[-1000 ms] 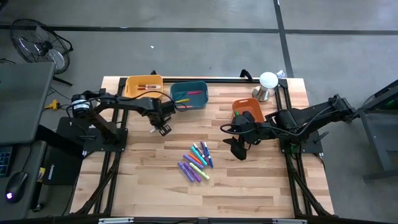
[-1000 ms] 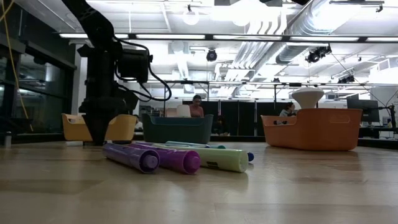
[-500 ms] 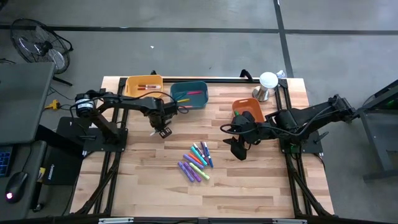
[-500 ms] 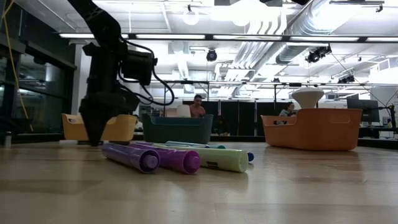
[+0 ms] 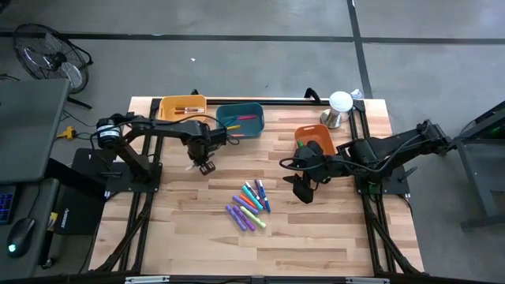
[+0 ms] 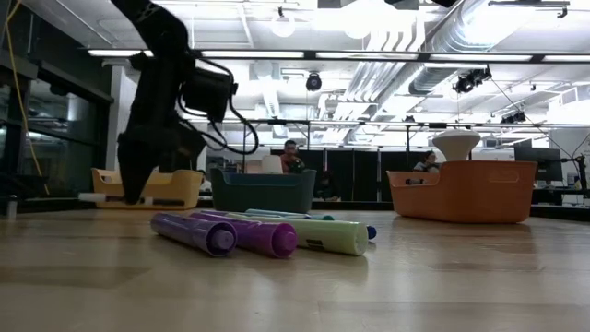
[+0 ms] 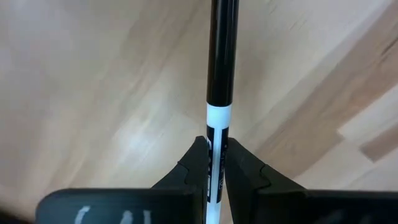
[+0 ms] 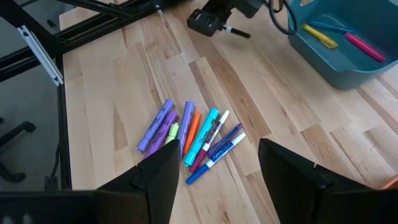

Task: Pick & Place Markers
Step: Put the black marker pen into the yellow bin

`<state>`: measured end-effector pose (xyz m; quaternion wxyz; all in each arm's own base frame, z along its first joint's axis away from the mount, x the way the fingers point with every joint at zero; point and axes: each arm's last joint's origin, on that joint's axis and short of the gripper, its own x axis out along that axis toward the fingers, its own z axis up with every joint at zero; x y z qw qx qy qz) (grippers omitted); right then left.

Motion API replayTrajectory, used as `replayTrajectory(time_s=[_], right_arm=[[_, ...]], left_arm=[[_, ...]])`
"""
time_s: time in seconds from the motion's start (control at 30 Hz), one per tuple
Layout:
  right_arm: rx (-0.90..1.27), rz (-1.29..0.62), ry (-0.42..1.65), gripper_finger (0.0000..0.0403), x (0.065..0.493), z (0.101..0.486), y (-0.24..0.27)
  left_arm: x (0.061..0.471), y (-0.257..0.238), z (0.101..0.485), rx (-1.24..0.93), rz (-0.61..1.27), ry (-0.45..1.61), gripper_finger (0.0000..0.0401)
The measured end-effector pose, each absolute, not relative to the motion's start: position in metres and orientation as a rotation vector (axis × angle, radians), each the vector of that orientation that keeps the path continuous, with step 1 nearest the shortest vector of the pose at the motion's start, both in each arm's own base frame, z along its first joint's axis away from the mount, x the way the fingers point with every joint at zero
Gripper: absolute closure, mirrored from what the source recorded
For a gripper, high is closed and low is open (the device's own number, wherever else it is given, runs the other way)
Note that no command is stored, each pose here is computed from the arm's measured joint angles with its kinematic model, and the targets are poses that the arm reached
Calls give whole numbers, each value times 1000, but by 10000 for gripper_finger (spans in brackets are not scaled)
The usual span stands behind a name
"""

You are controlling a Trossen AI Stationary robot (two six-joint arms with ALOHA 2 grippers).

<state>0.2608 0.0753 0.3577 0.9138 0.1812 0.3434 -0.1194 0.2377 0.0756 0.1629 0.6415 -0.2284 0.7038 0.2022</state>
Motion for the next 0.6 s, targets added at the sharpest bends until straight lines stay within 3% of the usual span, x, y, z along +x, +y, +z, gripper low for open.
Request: replayTrajectory(time_s=[0.27,0.6], right_arm=[[373,-246,707,196,261,358,75],[372,-248,706,197,261,358,75]], left_arm=[[246,88,200,-347,506,1646,378],[232,144,232,-367,566,1614,378]])
